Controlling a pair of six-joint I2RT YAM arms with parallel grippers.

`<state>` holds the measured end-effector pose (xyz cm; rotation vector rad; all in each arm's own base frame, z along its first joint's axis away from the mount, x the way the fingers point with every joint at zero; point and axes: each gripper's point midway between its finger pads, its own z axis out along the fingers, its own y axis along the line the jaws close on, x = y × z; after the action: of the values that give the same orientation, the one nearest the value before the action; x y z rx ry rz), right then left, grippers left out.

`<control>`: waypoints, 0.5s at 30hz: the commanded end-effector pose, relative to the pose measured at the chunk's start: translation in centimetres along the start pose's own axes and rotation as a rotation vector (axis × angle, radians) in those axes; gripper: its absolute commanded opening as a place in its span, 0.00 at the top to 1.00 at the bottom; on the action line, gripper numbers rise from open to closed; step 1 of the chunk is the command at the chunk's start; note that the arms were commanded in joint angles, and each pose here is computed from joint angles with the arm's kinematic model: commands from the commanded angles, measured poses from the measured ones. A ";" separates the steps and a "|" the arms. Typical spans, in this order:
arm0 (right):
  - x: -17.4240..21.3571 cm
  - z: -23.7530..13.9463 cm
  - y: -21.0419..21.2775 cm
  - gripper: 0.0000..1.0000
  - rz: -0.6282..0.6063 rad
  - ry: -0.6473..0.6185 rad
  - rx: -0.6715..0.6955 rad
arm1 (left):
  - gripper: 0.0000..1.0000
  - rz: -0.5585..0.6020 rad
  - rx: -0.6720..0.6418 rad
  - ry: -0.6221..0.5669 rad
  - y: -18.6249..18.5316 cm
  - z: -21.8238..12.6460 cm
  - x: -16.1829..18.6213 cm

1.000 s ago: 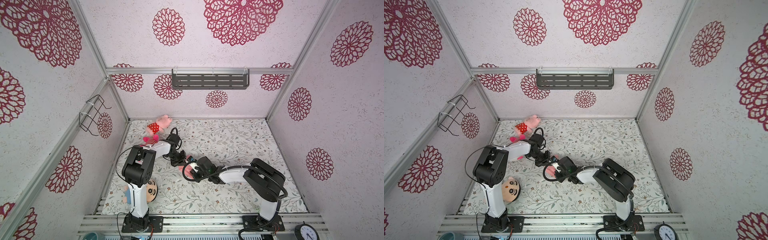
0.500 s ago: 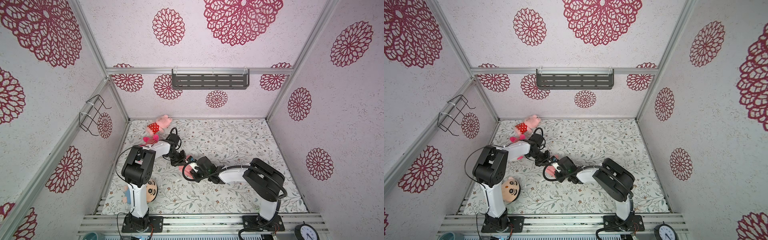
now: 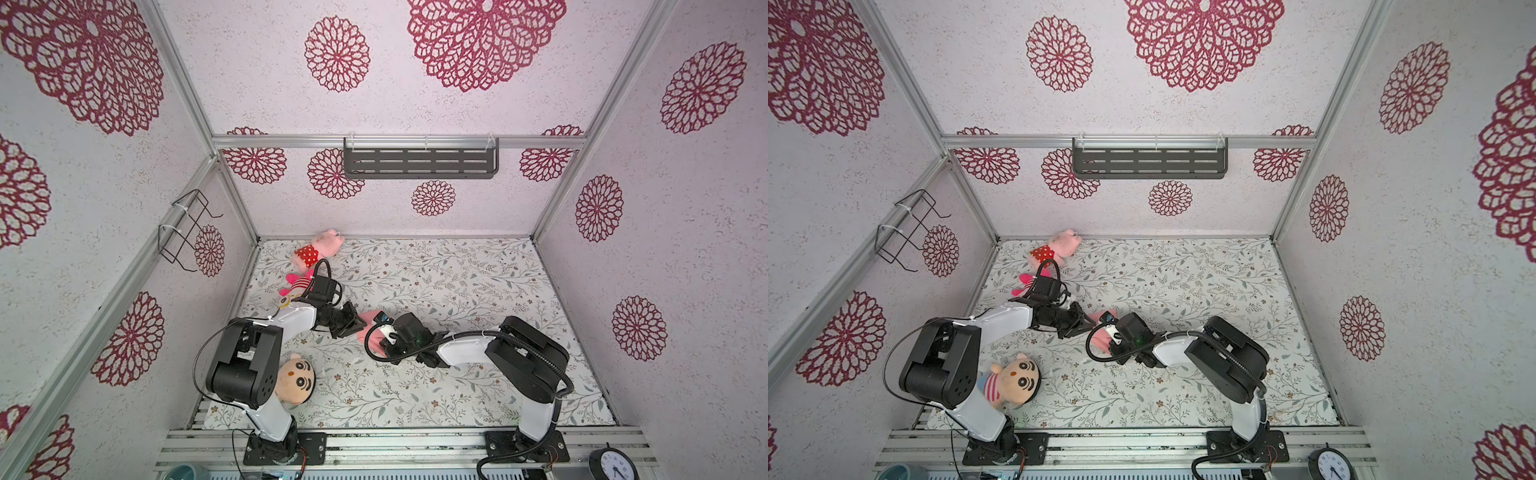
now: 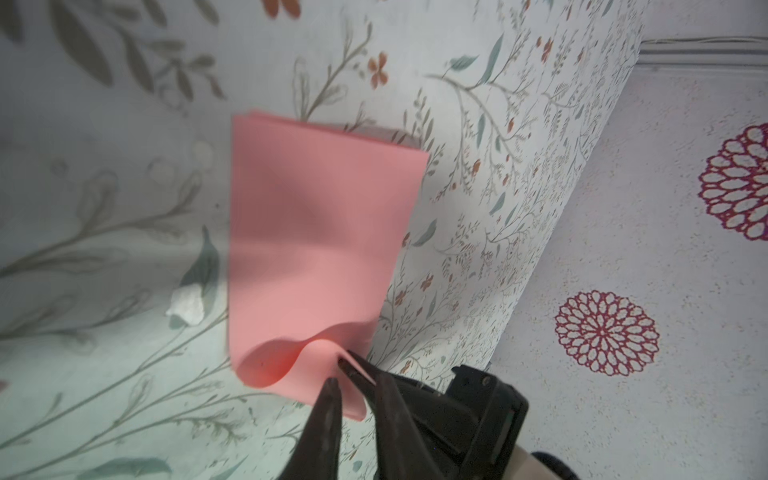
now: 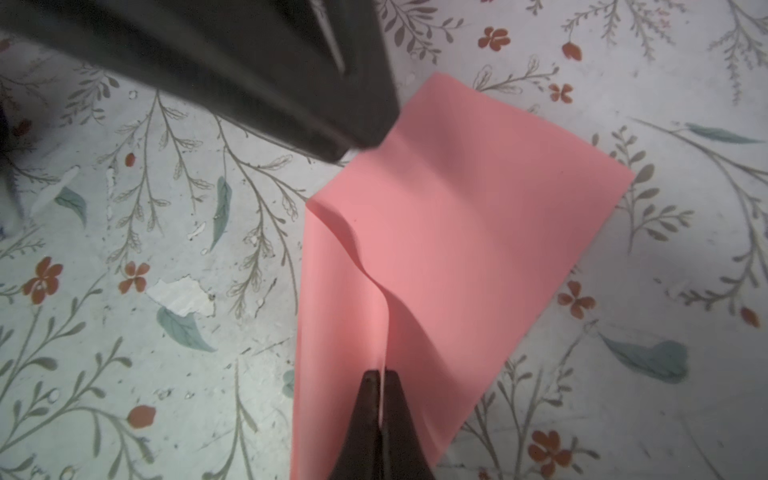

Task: Fold a paper plane with a square sheet of paper (pick it up from the middle)

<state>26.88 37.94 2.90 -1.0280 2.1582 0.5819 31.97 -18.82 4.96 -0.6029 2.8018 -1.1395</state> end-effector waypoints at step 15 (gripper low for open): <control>0.4 0.4 -0.3 0.99 0.034 0.020 0.000 | 0.93 0.004 0.030 0.053 0.4 3.5 2.2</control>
<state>26.90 37.97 2.88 -1.0167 2.1644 0.5904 30.29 -21.49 2.74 -0.5755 2.8242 -1.2065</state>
